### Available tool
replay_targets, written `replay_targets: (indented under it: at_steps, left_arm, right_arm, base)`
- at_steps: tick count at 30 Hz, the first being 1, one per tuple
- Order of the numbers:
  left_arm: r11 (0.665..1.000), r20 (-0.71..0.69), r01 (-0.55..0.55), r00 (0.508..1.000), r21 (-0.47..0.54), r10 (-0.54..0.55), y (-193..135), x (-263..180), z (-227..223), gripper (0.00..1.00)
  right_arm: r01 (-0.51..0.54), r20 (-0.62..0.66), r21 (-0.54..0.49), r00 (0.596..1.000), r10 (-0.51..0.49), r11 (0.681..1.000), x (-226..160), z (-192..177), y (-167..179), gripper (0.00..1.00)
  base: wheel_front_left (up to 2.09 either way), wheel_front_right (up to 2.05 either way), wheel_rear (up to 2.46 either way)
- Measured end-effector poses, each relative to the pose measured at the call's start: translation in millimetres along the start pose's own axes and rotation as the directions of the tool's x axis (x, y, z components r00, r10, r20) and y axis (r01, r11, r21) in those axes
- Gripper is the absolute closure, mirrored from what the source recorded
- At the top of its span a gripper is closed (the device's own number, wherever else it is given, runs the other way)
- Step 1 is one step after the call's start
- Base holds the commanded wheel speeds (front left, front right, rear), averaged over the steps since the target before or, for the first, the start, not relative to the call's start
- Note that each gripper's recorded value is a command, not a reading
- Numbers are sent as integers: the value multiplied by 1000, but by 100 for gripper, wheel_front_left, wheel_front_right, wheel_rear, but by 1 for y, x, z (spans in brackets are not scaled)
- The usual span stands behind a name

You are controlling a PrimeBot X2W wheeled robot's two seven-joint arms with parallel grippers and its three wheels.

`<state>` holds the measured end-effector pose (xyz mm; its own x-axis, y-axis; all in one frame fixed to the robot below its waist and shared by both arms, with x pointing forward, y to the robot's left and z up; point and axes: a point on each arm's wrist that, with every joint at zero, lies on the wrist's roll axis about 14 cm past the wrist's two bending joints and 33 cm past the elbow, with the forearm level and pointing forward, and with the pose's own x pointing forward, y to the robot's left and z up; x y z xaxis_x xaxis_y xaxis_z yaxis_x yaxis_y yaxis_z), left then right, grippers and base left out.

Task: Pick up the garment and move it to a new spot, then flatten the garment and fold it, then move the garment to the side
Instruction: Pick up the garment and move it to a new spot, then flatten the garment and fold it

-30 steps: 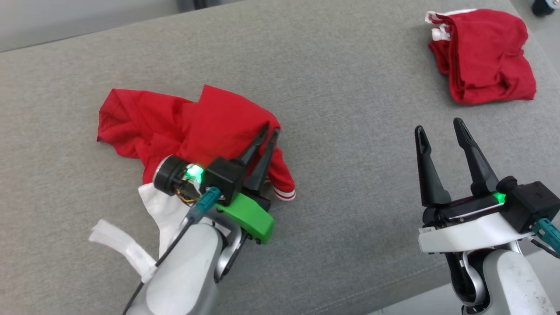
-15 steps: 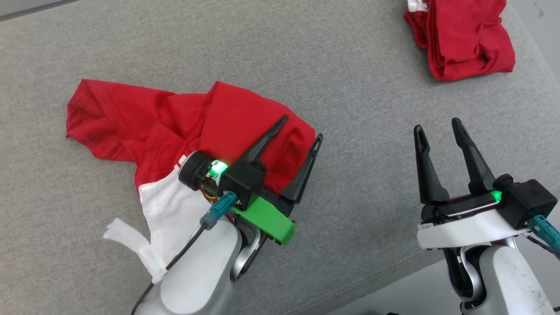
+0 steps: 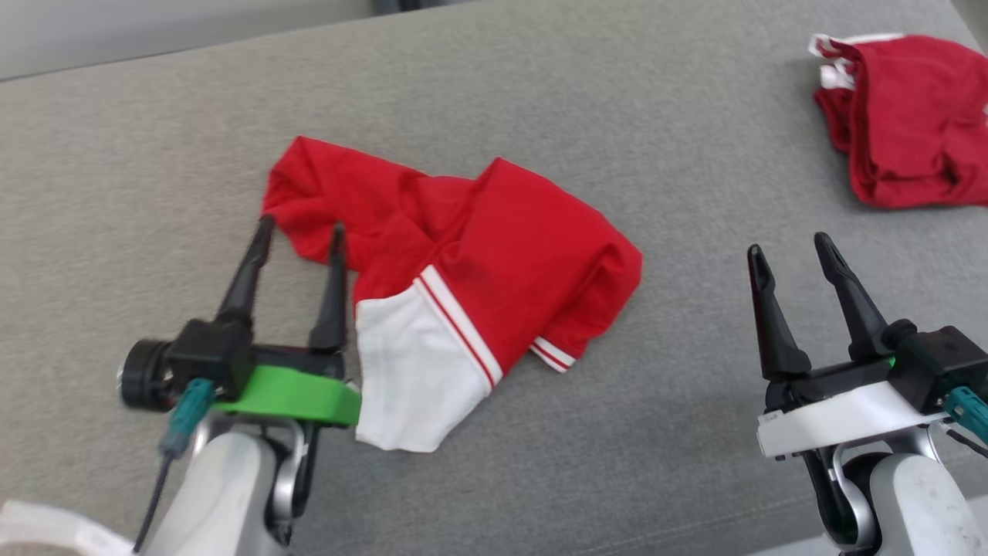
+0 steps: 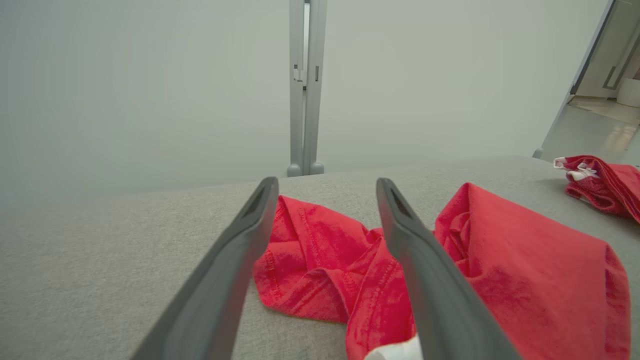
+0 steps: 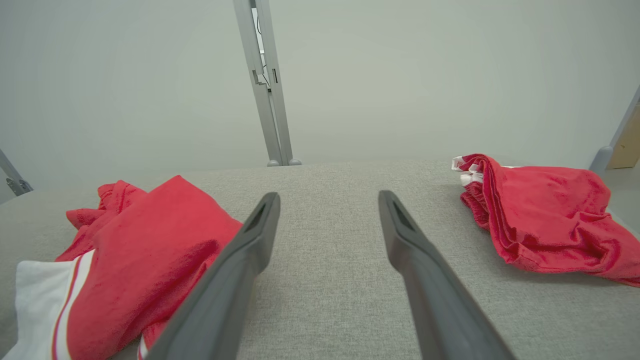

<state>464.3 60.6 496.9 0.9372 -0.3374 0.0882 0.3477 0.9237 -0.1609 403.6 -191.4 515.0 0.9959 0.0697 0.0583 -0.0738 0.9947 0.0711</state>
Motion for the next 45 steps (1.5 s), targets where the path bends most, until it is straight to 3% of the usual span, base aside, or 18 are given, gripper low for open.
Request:
replay_targets:
  at_steps: [4,8,24,45]
  left_arm:
    - [987,4,-153,988,41,153,48,-33,11,0]
    - [973,19,-224,975,54,223,68,-60,23,0]
    - [965,16,-255,967,58,254,62,-111,28,0]
    - [963,21,-261,965,60,261,64,-110,28,0]
  right_arm:
    - [-47,4,6,999,47,999,1,4,16,0]
    - [-74,14,16,997,74,997,-3,10,26,0]
    - [-81,23,13,996,81,997,-41,24,33,0]
    - [-99,6,14,995,99,995,-39,21,37,0]
  base:
    - [0,0,0]
    - [0,0,0]
    - [0,0,0]
    - [0,0,0]
